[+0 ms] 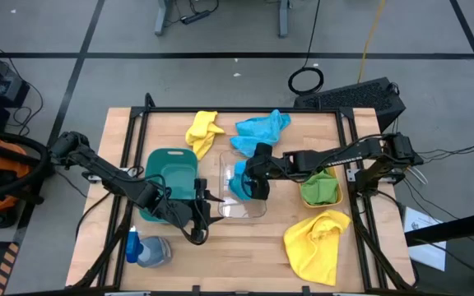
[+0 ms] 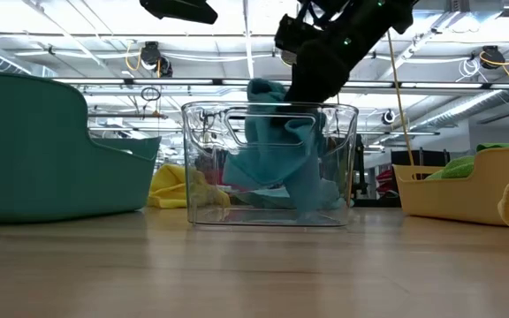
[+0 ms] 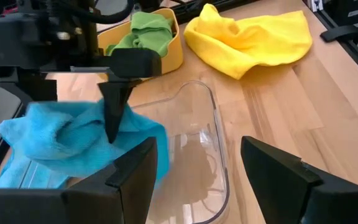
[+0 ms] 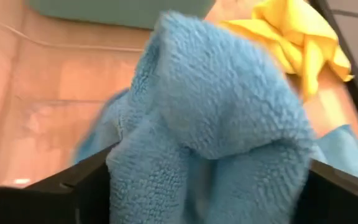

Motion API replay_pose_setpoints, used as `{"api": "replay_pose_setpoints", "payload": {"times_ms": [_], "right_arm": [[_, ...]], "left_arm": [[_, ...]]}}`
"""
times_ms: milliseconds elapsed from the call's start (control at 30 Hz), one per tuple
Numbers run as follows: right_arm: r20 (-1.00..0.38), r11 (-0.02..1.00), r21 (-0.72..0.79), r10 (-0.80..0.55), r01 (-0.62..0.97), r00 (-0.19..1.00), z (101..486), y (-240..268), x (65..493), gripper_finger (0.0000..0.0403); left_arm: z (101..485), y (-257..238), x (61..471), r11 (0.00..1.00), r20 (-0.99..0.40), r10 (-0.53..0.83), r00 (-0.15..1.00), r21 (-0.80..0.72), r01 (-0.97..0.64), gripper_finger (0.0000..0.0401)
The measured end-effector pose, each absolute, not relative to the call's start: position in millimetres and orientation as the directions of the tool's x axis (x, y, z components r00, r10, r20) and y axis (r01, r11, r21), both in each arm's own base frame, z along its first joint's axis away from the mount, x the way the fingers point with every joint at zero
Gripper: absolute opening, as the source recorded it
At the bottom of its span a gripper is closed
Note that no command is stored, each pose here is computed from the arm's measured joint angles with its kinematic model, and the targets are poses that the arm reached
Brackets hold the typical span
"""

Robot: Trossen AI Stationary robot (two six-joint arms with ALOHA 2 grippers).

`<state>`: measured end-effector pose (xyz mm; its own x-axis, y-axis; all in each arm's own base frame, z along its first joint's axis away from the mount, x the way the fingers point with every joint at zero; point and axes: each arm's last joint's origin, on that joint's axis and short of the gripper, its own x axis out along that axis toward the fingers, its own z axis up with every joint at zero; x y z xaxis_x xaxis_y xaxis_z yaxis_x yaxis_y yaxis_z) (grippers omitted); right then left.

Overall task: Sort microfiber towel by color & place in baskets
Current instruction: Put the bottom blue microfiber towel into the transparent bin

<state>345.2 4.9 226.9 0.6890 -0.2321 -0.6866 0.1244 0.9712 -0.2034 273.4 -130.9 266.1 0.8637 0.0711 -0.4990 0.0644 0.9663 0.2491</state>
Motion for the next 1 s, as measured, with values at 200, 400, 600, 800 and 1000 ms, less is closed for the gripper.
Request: {"api": "replay_pose_setpoints", "payload": {"times_ms": [200, 400, 600, 800, 1000], "right_arm": [[-0.669, 0.946, -0.297, -0.305, 0.133, 0.678, 229, 13, 343, 0.0391], [-0.637, 0.944, -0.311, -0.294, 0.112, 0.713, 249, 19, 342, 0.0392], [-0.652, 0.962, -0.262, -0.239, 0.083, 0.719, 247, 24, 346, 0.0322], [-0.712, 0.97, -0.224, -0.231, 0.097, 0.663, 216, 17, 360, 0.014], [-0.761, 0.973, -0.193, -0.23, 0.127, 0.607, 185, 8, 371, 0.0016]], "left_arm": [[264, -131, 274, 0.965, -0.504, 0.073, 0.861, 0.252, 0.066, 0.0238], [264, -132, 275, 0.965, -0.505, 0.073, 0.86, 0.253, 0.066, 0.0238], [264, -132, 275, 0.965, -0.505, 0.073, 0.86, 0.254, 0.067, 0.0238], [264, -131, 275, 0.963, -0.504, 0.076, 0.861, 0.261, 0.067, 0.0238], [264, -130, 275, 0.958, -0.502, 0.085, 0.861, 0.278, 0.067, 0.0238]]}}
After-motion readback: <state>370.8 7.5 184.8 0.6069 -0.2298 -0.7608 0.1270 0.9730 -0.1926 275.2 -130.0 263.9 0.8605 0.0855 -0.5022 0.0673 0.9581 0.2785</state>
